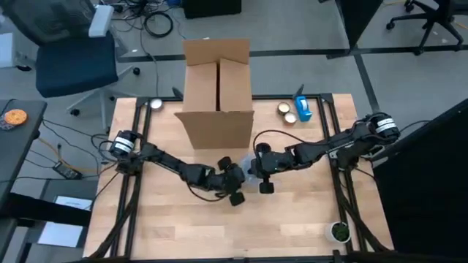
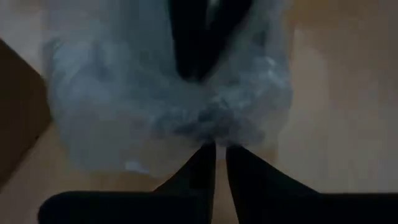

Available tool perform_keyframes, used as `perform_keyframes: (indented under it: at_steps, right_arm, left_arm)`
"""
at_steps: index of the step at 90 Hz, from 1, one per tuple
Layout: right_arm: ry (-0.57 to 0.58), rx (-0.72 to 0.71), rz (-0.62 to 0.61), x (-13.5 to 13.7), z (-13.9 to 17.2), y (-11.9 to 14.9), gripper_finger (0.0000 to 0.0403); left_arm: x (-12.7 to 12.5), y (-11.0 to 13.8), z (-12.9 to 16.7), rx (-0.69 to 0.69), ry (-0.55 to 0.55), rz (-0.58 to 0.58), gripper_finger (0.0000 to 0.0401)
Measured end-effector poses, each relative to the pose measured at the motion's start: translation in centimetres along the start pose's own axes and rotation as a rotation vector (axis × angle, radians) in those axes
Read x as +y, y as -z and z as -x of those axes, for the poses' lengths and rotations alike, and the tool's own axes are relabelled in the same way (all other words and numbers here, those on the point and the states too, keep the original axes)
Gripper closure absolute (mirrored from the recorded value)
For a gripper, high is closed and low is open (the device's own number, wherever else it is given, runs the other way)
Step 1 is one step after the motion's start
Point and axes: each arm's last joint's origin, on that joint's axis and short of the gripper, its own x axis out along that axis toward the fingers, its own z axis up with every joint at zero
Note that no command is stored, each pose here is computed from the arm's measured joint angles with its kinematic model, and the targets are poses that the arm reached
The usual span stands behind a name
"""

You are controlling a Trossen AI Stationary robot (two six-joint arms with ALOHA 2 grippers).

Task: Wrap mug
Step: Wrap the blue mug with bubble wrap

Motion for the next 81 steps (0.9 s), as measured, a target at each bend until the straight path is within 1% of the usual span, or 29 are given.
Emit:
perform_keyframes:
  at_steps: [9, 25, 34, 44, 56, 67, 74, 81]
  right_arm:
    - [0.013, 0.105, -0.009, -0.4, -0.9, 1.1, 0.0403]
    - [-0.032, 0.175, -0.017, -0.6, -1.9, 1.9, 0.0403]
    - [-0.087, 0.236, -0.075, -1.2, -2.3, 2.4, 0.0403]
    - [-0.083, 0.342, -0.105, -1.7, -2.0, 2.6, 0.0403]
    - [-0.050, 0.442, -0.089, -1.6, -0.9, 1.3, 0.0403]
    - [-0.028, 0.512, -0.135, -1.9, -0.3, -0.1, 0.0403]
    - [-0.030, 0.539, -0.165, -2.1, -0.6, -0.5, 0.0403]
    - [-0.041, 0.580, -0.180, -2.2, -1.5, 0.0, 0.0403]
  left_arm:
    - [0.5, -0.3, -0.3, -0.011, -0.008, -0.005, 0.0376]
    - [0.7, -0.5, -0.7, -0.036, -0.002, 0.006, 0.0376]
    - [0.6, -0.5, -1.3, -0.051, 0.021, 0.019, 0.0376]
    - [0.5, -0.7, -1.6, -0.076, 0.040, 0.033, 0.0376]
    - [0.4, -1.3, -1.8, -0.141, 0.058, 0.042, 0.0376]
    - [0.6, -1.4, -2.6, -0.179, 0.058, 0.046, 0.0376]
    - [0.6, -1.4, -2.8, -0.177, 0.062, 0.047, 0.0376]
    - [0.5, -1.2, -3.2, -0.168, 0.071, 0.043, 0.0376]
